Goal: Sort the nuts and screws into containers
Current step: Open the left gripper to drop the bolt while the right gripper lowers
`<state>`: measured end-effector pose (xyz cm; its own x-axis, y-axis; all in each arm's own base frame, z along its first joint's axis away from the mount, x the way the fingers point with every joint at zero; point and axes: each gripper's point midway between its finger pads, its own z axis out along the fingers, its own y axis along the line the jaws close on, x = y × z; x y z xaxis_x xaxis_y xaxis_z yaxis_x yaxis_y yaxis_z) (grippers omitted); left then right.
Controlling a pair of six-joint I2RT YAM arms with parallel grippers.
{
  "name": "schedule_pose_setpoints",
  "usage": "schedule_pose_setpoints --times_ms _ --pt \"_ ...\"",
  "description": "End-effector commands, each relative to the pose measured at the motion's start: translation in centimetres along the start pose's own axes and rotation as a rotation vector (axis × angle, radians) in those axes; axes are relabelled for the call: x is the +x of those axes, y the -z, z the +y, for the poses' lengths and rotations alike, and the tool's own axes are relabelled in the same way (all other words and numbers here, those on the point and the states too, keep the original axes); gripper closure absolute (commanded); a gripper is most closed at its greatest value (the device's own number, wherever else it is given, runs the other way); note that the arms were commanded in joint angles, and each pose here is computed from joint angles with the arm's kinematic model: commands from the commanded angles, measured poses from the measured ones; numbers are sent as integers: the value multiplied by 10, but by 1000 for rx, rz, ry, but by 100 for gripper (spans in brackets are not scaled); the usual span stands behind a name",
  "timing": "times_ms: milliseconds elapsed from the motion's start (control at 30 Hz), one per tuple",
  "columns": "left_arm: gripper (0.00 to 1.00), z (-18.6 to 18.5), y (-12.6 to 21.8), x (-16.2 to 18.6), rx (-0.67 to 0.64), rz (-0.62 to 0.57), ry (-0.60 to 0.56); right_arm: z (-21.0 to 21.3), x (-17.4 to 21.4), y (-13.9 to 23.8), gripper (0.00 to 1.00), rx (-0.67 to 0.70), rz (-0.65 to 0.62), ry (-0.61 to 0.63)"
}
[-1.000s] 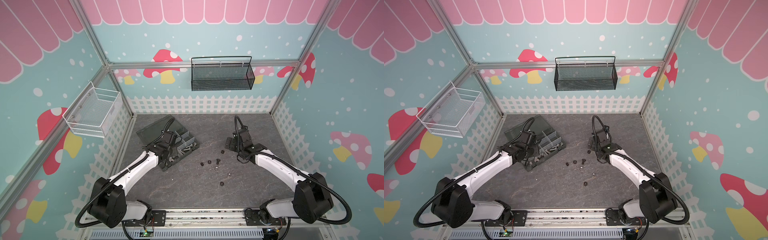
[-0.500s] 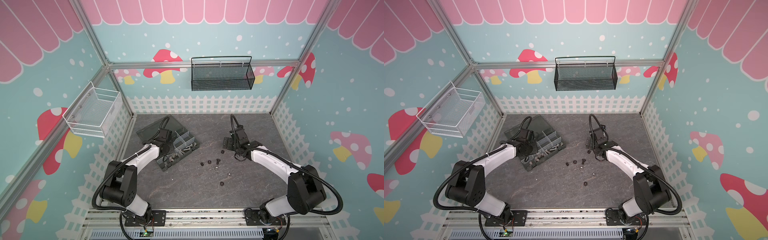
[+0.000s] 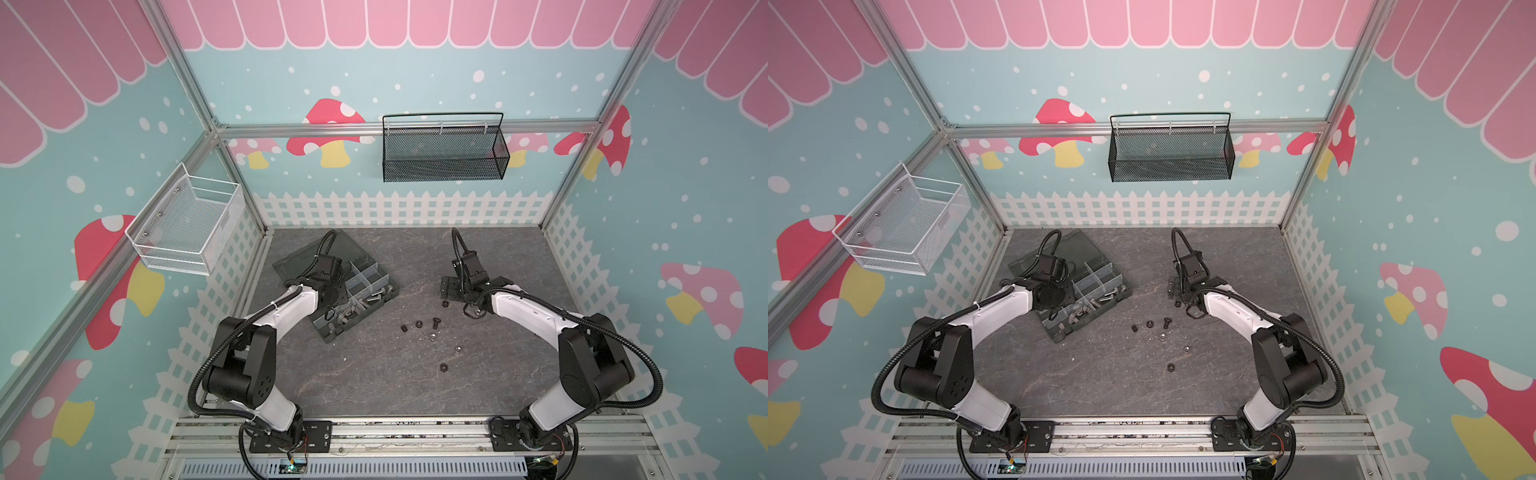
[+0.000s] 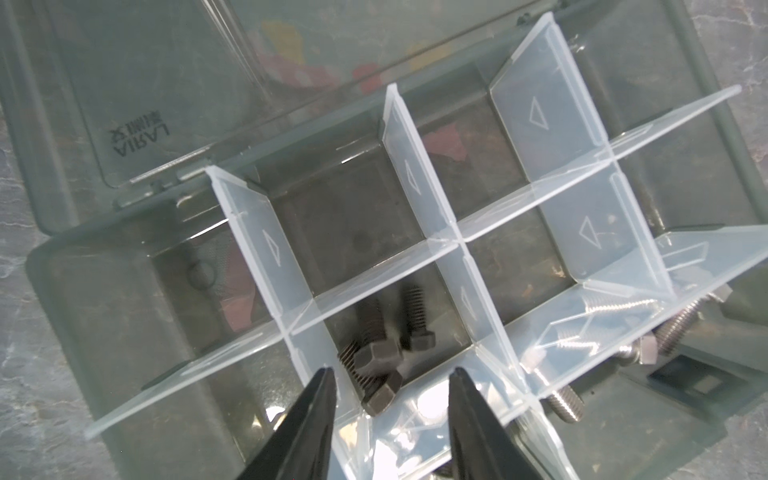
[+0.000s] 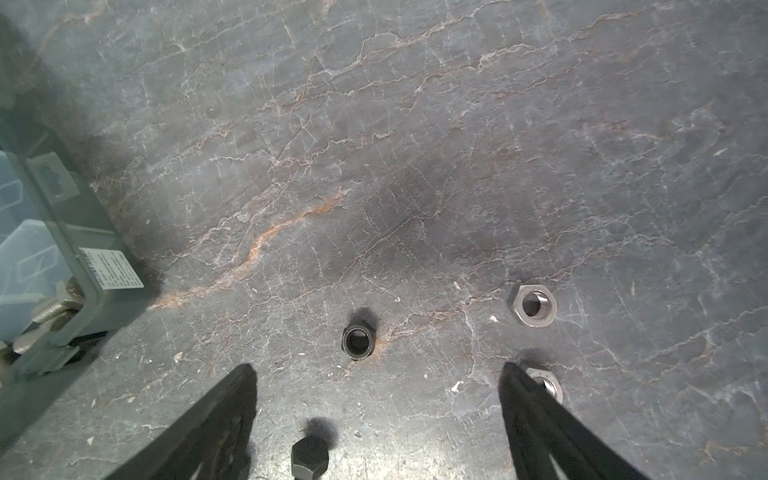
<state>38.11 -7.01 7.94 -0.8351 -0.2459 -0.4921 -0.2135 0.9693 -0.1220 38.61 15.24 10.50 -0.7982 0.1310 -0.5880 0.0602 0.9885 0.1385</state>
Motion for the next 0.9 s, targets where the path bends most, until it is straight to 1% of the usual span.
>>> schedule_pose_setpoints --times_ms 0,267,467,533,633,667,733,867 --pt "51 -3 11 -14 21 -44 12 4 4 -5 15 -8 37 32" --pt "43 -1 51 -11 87 -110 62 15 24 -25 30 -49 137 75" --pt "26 7 89 3 148 -181 128 18 42 -37 38 -49 209 92" --pt "18 11 98 10 162 -197 150 21 48 -36 38 -52 227 100" --pt "3 20 111 22 172 -221 181 27 58 -30 38 -59 250 114" --pt "0 23 115 25 175 -231 192 30 61 -27 38 -70 256 115" --pt "0 28 121 31 177 -247 210 37 70 -22 38 -92 275 122" --pt "0 34 129 41 199 -275 252 43 90 -16 37 -85 312 138"
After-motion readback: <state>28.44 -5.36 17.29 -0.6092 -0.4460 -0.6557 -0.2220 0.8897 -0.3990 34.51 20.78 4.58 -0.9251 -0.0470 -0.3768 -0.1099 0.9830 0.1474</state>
